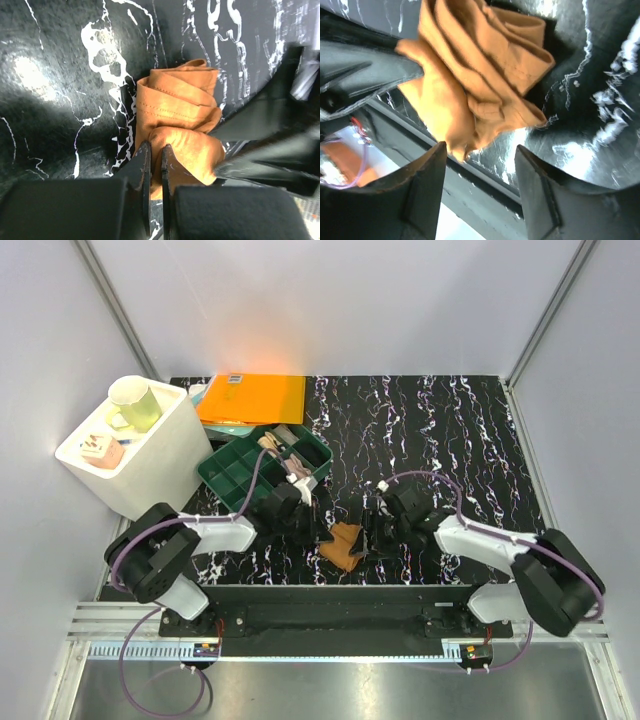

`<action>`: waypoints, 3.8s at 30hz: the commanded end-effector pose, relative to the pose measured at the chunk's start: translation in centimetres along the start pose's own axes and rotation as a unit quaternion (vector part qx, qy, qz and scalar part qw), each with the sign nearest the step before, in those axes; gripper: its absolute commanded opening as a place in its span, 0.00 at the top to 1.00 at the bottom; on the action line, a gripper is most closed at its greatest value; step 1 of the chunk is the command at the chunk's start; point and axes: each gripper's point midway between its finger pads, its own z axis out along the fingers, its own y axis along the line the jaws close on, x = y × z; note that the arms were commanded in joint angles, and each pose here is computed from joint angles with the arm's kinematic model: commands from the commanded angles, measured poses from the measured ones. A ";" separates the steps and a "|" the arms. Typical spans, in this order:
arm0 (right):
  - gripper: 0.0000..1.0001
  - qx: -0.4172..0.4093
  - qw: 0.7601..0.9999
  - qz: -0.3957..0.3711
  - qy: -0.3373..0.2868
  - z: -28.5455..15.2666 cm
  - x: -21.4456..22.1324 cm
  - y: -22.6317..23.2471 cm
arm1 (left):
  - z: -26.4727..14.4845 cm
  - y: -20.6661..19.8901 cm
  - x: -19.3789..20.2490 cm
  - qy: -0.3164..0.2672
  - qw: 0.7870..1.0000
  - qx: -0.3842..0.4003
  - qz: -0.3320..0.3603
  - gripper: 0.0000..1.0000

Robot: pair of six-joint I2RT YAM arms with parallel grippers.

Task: Roll the underwear
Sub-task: Roll the underwear to the center of the board.

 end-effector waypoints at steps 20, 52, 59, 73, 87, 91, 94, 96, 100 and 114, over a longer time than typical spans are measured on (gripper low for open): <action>0.36 0.089 0.910 -0.386 -0.122 2.2 1.7 7.1 | -1.6 2.2 3.5 0.157 0.983 -0.099 0.002 1.00; 1.00 -0.110 0.978 -0.175 0.035 2.3 3.0 5.8 | -7.6 -2.0 -1.5 0.017 0.999 -0.040 0.020 0.29; 1.00 -0.181 0.977 -0.100 0.045 2.2 2.0 6.6 | -8.1 -1.9 -0.8 -0.018 1.000 -0.007 0.017 0.27; 1.00 -0.224 0.972 -0.033 0.060 3.0 1.6 6.3 | -5.4 -0.4 0.0 -0.044 0.998 0.017 -0.045 0.25; 1.00 -0.220 0.973 -0.029 0.058 3.5 1.3 5.7 | -3.2 0.7 0.2 -0.027 0.996 -0.007 -0.084 0.65; 0.93 -0.196 0.978 -0.036 0.061 3.5 1.1 5.4 | -2.4 1.2 0.8 0.000 0.996 -0.025 -0.089 1.00; 0.60 -0.187 0.980 -0.048 0.046 2.5 0.3 6.1 | -2.6 2.2 1.1 0.019 0.996 -0.062 -0.068 1.00; 0.43 -0.166 0.984 -0.049 0.042 2.0 -0.1 5.8 | -2.8 2.2 0.6 0.023 0.996 -0.075 -0.039 1.00; 0.29 -0.139 0.989 -0.056 0.006 0.1 -1.6 5.4 | -3.6 2.8 1.0 0.053 0.993 -0.105 -0.014 1.00; 0.05 -0.092 0.995 -0.021 -0.024 1.3 -1.7 0.9 | -4.1 1.3 0.7 0.075 0.991 -0.109 0.035 1.00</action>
